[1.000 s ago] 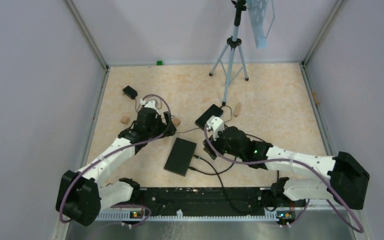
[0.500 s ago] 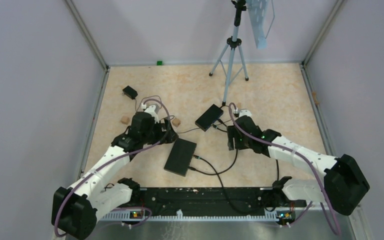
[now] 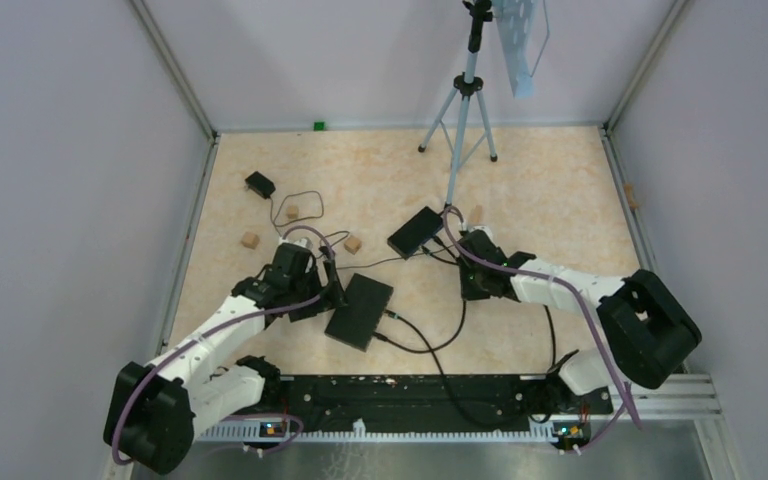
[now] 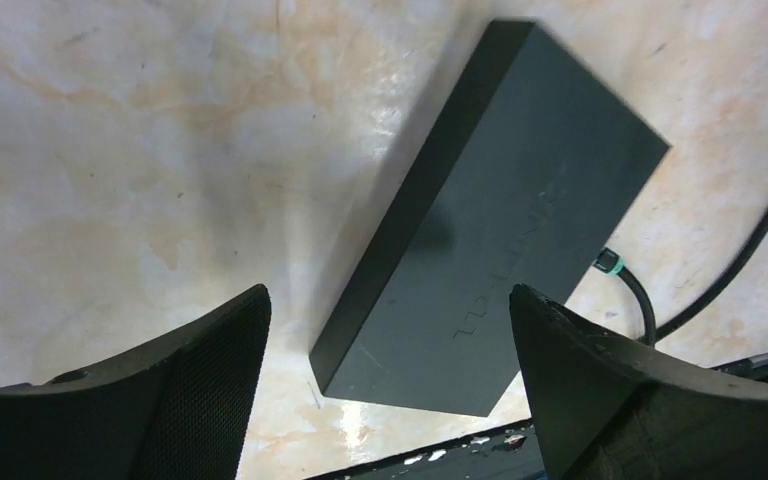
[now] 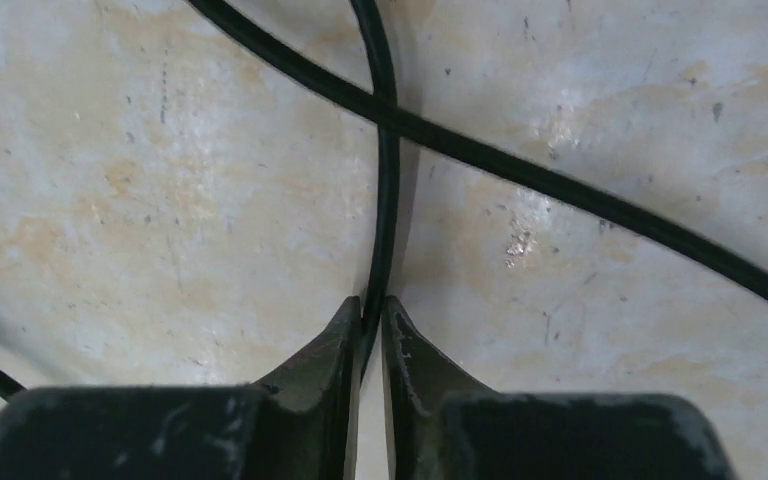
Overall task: Insert the plug into the switch port
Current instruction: Reset both arms
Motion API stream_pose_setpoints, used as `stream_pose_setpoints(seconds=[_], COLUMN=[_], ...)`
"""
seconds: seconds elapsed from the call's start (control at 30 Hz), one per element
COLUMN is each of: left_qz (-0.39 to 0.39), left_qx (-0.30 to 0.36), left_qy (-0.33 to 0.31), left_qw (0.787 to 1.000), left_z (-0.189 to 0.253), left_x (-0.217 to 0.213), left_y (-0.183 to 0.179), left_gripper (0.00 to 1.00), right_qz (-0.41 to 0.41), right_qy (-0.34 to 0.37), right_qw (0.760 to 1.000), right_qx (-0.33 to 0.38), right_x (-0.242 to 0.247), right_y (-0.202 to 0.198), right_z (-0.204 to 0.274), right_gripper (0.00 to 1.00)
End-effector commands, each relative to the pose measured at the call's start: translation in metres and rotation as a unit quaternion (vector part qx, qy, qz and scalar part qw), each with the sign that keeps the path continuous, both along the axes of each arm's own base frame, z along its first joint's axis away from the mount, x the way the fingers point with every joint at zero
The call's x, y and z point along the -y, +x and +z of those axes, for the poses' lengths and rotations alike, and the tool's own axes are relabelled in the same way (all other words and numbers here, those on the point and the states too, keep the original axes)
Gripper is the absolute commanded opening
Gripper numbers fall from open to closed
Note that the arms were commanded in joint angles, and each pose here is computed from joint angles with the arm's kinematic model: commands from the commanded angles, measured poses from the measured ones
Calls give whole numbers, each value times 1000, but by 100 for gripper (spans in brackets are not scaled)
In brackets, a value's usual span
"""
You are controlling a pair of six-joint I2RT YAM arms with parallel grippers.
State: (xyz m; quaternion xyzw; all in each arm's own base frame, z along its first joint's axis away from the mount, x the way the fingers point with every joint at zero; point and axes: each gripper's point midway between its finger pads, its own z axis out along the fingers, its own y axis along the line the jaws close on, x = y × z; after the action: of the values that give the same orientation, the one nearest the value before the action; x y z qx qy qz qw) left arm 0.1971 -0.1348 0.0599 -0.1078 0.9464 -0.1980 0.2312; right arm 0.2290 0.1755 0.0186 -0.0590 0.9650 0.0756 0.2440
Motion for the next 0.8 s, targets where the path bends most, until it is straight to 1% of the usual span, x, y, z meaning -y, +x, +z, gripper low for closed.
stream_pose_setpoints(seconds=[0.0,0.03,0.23,0.43,0.5,0.57,0.63,0.77], left_qz=[7,6,35,22,19,19,18,25], left_qx=[1,4,52,96,100,105,114,141], left_qy=[-14,-5,57,69,74,78,79,74], left_qw=[1000,1000,996,993,992,991,990,987], left_z=[-4,-4,28,57,60,64,68,79], left_x=[7,5,-11,-5,-5,-6,-8,-12], left_y=[8,10,46,77,82,84,85,85], left_gripper=[93,93,94,95,95,95,95,99], right_qz=[-4,-7,-12,15,37,67,92,100], right_qy=[63,72,88,79,70,56,49,66], right_qw=[996,995,989,984,983,982,980,977], right_qx=[57,66,114,158,166,165,169,177], right_x=[-37,-43,-72,-85,-85,-86,-85,-77], right_y=[42,50,99,162,177,183,179,156], right_z=[20,23,39,57,59,61,69,99], right_gripper=[3,0,0,0,0,0,8,28])
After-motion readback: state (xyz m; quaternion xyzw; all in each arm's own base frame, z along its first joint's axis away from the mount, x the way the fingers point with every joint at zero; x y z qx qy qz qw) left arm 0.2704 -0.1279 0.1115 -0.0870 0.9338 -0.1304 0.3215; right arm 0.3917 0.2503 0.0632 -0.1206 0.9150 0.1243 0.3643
